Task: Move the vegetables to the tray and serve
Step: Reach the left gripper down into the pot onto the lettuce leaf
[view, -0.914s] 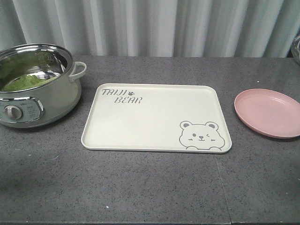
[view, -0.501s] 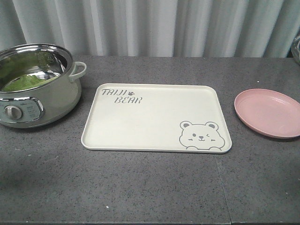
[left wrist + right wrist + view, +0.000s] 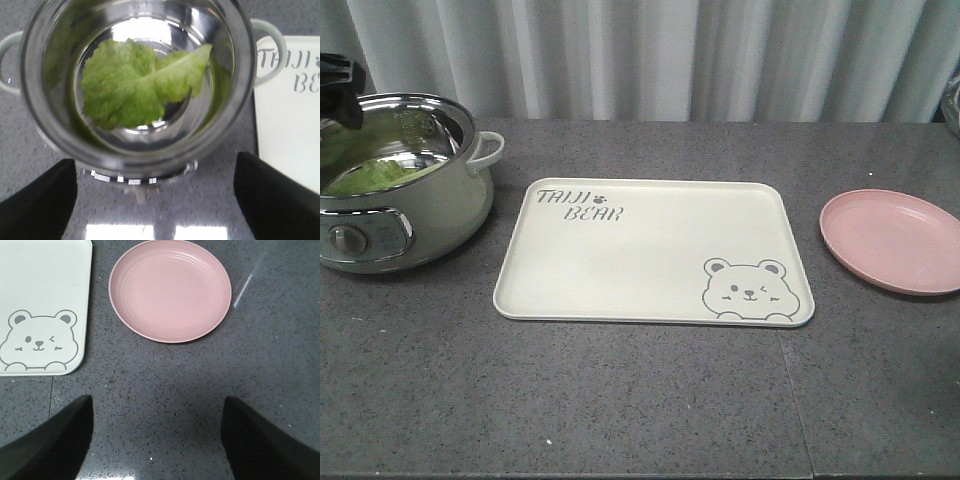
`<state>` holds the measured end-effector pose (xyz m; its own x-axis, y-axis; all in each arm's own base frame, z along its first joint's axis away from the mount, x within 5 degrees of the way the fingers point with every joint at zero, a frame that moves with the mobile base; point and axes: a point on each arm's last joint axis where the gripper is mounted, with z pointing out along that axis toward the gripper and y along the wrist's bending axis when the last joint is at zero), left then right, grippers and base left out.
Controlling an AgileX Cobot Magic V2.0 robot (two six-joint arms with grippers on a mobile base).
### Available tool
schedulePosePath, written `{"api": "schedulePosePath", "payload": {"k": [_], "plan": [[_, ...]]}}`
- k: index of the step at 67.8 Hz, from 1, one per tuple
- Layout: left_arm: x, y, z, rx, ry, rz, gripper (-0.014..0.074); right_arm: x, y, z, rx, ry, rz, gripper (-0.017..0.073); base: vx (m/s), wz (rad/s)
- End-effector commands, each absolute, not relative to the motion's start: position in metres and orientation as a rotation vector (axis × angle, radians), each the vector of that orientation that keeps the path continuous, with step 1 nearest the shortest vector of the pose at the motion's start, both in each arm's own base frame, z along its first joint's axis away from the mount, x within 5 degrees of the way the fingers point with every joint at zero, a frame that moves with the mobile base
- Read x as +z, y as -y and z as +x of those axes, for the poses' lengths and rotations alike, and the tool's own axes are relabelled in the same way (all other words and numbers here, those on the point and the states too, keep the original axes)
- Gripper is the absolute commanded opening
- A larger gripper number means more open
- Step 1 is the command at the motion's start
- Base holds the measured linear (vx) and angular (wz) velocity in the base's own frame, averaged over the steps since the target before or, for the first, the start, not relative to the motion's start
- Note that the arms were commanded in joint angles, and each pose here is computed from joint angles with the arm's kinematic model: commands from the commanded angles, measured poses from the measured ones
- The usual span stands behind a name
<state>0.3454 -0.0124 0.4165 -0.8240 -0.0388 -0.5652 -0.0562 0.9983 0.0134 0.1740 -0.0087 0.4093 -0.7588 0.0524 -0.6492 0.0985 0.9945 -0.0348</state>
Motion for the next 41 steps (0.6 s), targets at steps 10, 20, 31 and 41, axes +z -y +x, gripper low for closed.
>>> {"api": "schedulePosePath", "payload": {"k": [10,20,31,41], "plan": [[0.421,0.014,0.394,0.033,-2.475,-0.074,0.0593,0.423,0.011,0.174,-0.105,-2.340,0.100,0.0530,0.00,0.00],[0.400,0.012,0.420,0.056,-2.504,-0.112,0.0593,0.423,0.011,0.174,-0.105,-2.341,0.100,0.0530,0.00,0.00],[0.372,0.003,0.438,0.108,-2.561,-0.164,0.0593,0.423,0.011,0.174,-0.105,-2.341,0.100,0.0530,0.00,0.00],[0.350,-0.009,0.450,0.113,-2.603,-0.228,0.0593,0.423,0.011,0.174,-0.105,-2.340,0.100,0.0530,0.00,0.00]]}}
